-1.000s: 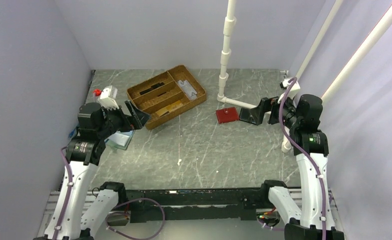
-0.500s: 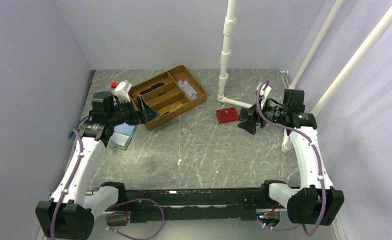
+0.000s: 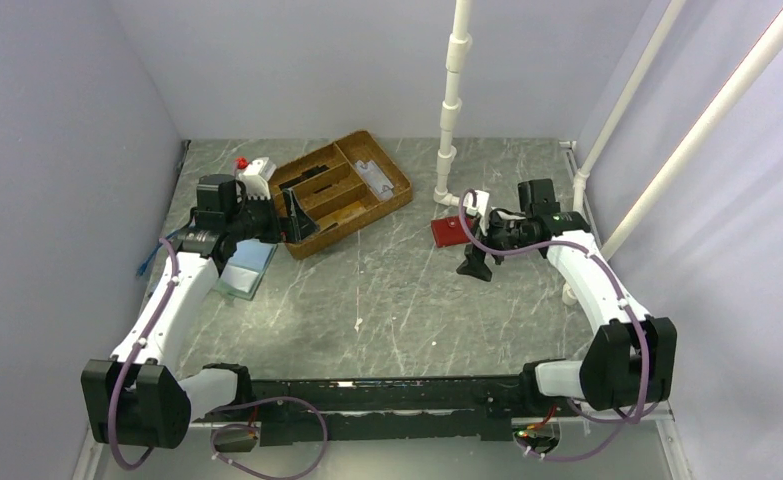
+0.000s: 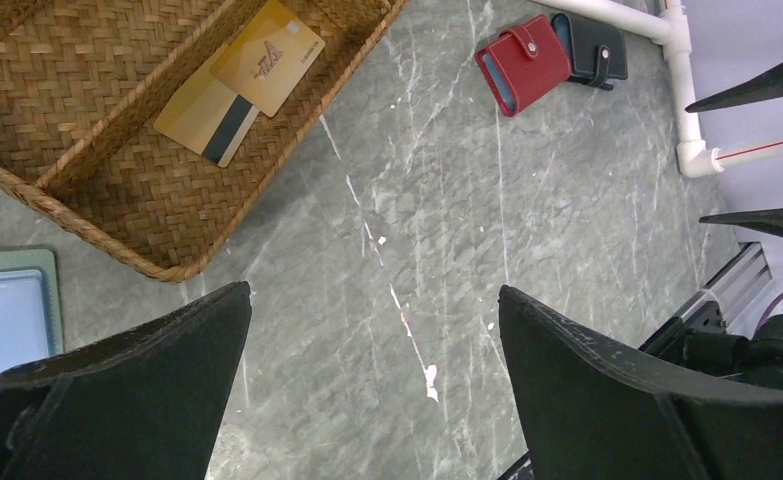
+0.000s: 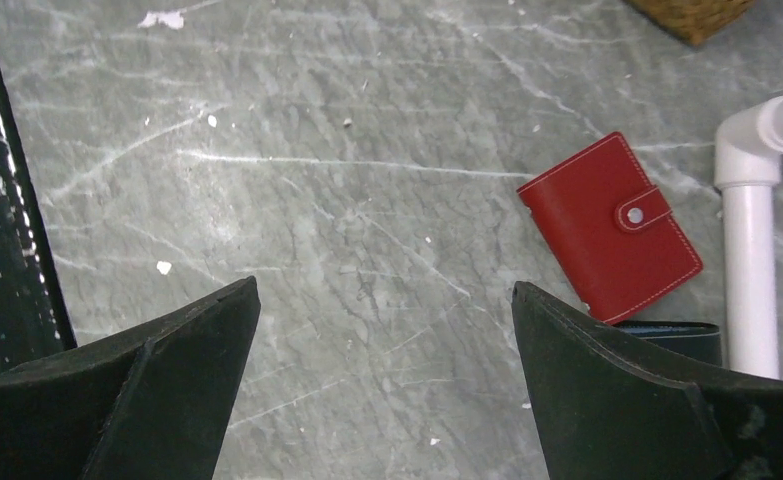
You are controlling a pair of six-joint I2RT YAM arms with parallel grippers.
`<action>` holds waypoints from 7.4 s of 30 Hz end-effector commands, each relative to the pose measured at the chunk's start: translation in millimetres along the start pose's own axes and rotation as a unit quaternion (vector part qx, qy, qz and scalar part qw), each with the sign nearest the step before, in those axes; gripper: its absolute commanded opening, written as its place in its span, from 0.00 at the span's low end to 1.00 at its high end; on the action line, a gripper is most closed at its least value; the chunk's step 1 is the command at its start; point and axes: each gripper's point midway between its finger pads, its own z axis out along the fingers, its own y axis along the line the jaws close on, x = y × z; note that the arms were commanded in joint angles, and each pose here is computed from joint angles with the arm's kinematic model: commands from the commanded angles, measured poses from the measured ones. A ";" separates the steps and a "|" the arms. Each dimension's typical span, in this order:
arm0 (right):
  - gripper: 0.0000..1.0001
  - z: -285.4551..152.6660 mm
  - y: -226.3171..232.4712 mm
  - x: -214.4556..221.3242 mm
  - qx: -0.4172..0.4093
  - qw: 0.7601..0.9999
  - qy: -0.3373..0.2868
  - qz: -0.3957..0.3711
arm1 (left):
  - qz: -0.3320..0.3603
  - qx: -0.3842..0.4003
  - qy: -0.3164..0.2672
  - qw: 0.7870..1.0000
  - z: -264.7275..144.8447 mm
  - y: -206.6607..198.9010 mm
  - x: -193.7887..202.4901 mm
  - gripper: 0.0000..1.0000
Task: Take the credit cards out of the card holder
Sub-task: Move the card holder to the center of the board, then pick up the card holder from the center of the board, then open the card holder at the center of the board.
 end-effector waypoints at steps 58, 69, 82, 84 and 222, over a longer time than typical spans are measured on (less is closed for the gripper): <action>0.65 128.4 -93.2 62.5 0.023 0.926 0.221 -0.305 | -0.052 -0.029 -0.047 0.997 -33.9 11.5 -15.1 0.99; 0.25 131.8 -87.1 88.1 0.022 0.923 0.249 -0.293 | -0.056 -0.026 -0.054 0.997 -36.1 12.2 -17.6 0.99; 0.00 116.6 -7.4 63.0 -0.059 0.949 0.174 -0.258 | -0.065 -0.017 -0.063 0.996 -38.0 15.6 -21.4 0.99; 0.00 115.3 1.5 62.2 -0.067 0.949 0.166 -0.258 | -0.075 0.009 -0.057 0.995 -34.6 9.1 -20.0 0.99; 0.00 108.0 47.0 -1.2 -0.256 0.913 -0.028 0.318 | 0.272 -0.075 0.192 0.940 156.8 -119.8 152.9 0.13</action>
